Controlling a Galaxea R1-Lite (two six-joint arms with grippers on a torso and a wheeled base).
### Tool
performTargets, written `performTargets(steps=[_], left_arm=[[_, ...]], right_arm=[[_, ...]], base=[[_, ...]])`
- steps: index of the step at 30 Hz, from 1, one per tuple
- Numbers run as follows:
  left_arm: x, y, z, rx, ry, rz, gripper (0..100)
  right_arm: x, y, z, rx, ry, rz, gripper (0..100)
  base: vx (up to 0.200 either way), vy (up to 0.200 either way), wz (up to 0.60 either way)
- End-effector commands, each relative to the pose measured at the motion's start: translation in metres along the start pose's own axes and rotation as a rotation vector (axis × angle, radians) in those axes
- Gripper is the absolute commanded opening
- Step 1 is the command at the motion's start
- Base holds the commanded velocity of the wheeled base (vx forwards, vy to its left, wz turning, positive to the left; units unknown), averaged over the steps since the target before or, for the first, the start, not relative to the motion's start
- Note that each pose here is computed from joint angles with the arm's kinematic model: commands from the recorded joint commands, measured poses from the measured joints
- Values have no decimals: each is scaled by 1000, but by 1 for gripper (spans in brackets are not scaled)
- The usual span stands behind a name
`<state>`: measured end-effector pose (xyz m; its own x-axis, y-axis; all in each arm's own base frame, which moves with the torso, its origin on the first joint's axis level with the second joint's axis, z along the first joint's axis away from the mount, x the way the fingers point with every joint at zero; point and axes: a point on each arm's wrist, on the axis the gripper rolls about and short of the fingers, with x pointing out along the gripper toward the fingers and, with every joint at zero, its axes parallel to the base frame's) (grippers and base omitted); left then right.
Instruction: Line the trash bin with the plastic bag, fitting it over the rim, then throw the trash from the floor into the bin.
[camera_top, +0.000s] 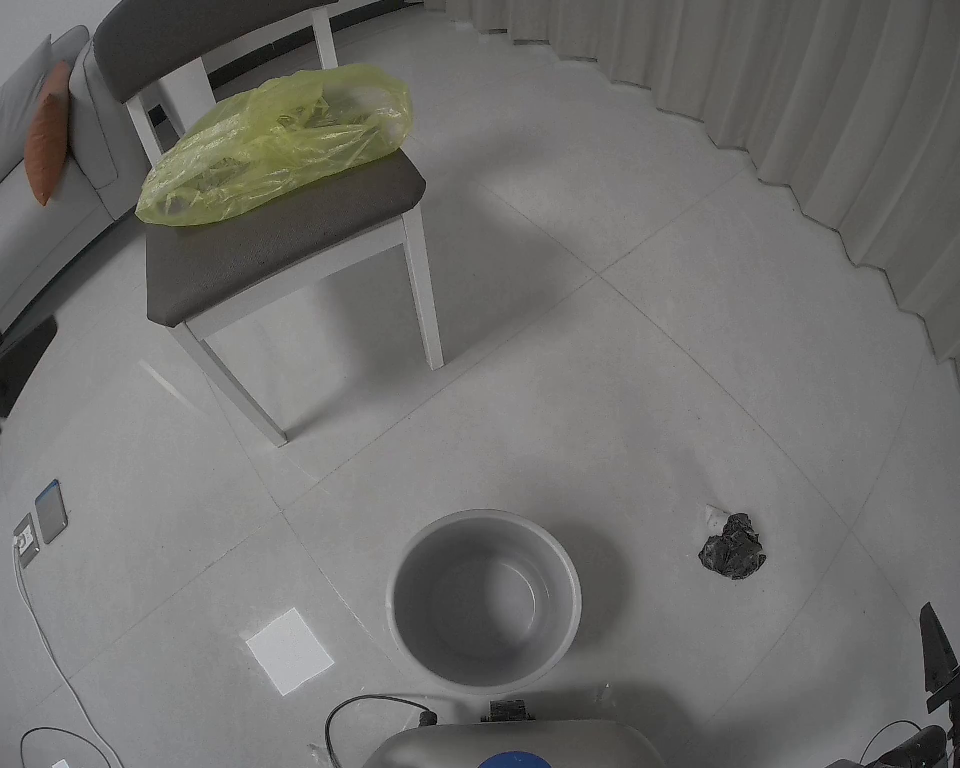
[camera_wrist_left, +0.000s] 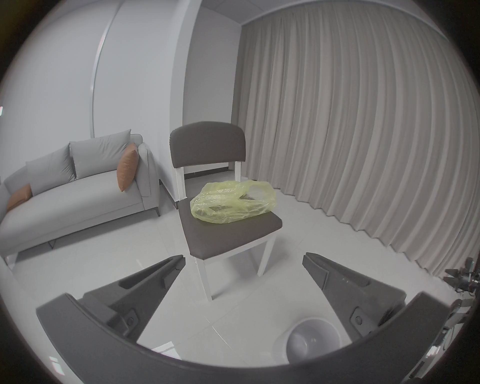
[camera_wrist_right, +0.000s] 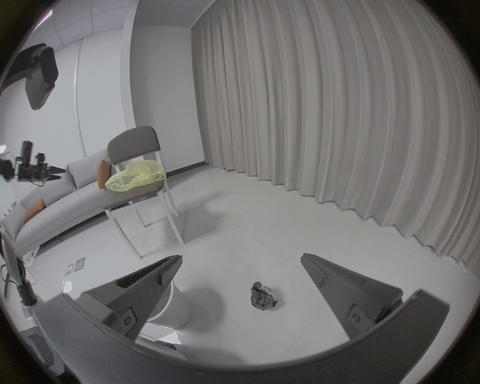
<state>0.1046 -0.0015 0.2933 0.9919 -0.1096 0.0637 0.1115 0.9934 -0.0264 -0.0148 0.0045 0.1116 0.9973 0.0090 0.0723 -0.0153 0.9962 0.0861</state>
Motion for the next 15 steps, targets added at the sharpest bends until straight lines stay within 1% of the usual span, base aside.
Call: performTargets(steps=[1,2,4,6,14,15], left_arm=[[120,23,-10,58,93,25,100],[121,22,-11,62,67,18,100],[128,23,-11,72,20,10,100],[135,25,-12,75,8,18,100],[146,30,-19,77,38,33,100],[149,33,-22,81,45,43,100]], right_arm=[[-2,2,1,5,-17,73,100],[-3,3,2,6,-21,78,100],[-3,3,1,6,-21,78,100],[-4,3,1,5,-26,77,100],[-4,2,-1,5,-27,73,100],[-3,2,-1,6,-23,74,100]], base=[[0,0,0],[0,0,0],[200,0,0],[200,0,0],[200,0,0],[0,0,0]])
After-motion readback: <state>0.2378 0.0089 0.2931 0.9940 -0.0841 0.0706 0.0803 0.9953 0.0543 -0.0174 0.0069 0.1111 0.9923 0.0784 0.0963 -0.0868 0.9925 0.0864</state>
